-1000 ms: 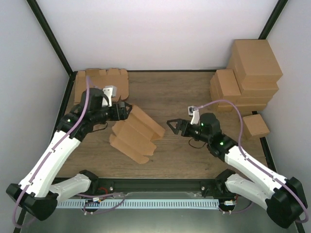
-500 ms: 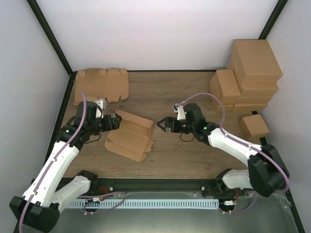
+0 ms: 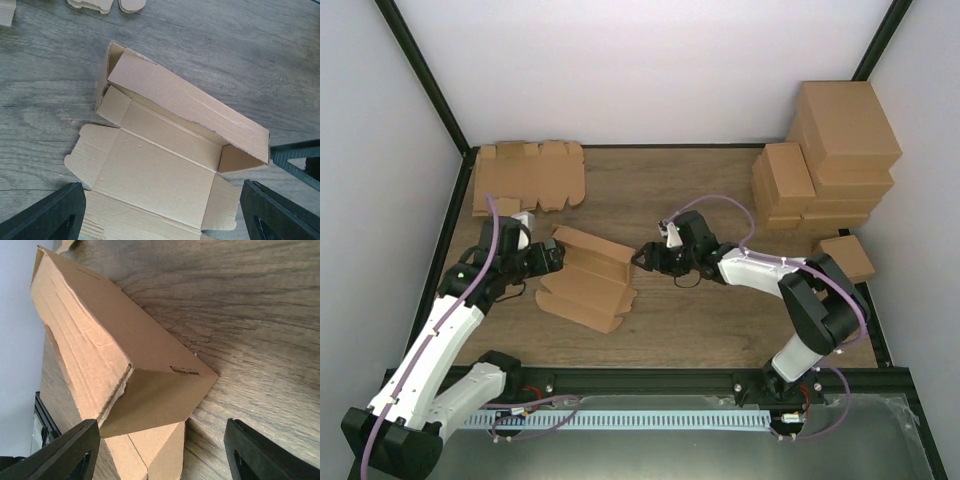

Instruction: Fold the paper box

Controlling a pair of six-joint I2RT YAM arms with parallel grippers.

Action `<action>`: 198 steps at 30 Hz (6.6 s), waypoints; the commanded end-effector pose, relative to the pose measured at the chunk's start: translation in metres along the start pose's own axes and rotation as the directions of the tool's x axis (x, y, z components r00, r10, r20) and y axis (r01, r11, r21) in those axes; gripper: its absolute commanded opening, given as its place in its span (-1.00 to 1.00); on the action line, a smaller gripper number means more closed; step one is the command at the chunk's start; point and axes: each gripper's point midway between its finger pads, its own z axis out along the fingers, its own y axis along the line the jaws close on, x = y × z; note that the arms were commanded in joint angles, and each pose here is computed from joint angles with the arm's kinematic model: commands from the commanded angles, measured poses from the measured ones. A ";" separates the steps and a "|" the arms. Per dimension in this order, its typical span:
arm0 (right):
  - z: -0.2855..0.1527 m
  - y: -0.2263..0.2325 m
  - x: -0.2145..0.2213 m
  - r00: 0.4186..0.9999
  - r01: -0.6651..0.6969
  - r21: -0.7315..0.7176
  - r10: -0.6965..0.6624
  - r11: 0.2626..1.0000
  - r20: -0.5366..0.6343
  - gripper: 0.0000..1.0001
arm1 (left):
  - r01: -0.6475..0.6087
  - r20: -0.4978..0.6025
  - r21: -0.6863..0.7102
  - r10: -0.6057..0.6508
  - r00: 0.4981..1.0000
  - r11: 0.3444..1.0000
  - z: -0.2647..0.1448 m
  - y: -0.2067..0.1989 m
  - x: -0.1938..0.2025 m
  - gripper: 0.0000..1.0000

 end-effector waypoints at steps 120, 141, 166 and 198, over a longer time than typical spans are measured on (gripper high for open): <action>-0.022 -0.107 0.061 0.999 -0.034 0.205 0.031 0.978 0.019 0.29 | 0.236 -0.354 0.637 0.007 0.935 0.734 0.063 -0.094 0.010 0.60; -0.044 -0.115 0.069 0.999 -0.006 0.287 -0.005 0.958 0.038 0.81 | 0.094 -0.302 0.729 0.194 0.934 0.678 0.066 -0.183 0.009 0.61; -0.133 -0.059 0.032 0.961 0.016 0.313 -0.102 0.950 0.259 0.93 | -0.016 -0.173 0.717 0.200 0.964 0.697 0.038 -0.222 -0.019 0.59; -0.183 0.011 -0.028 0.948 0.028 -0.185 0.032 0.982 0.317 0.14 | 0.173 -0.365 0.709 0.145 0.920 0.684 0.090 -0.199 0.014 0.24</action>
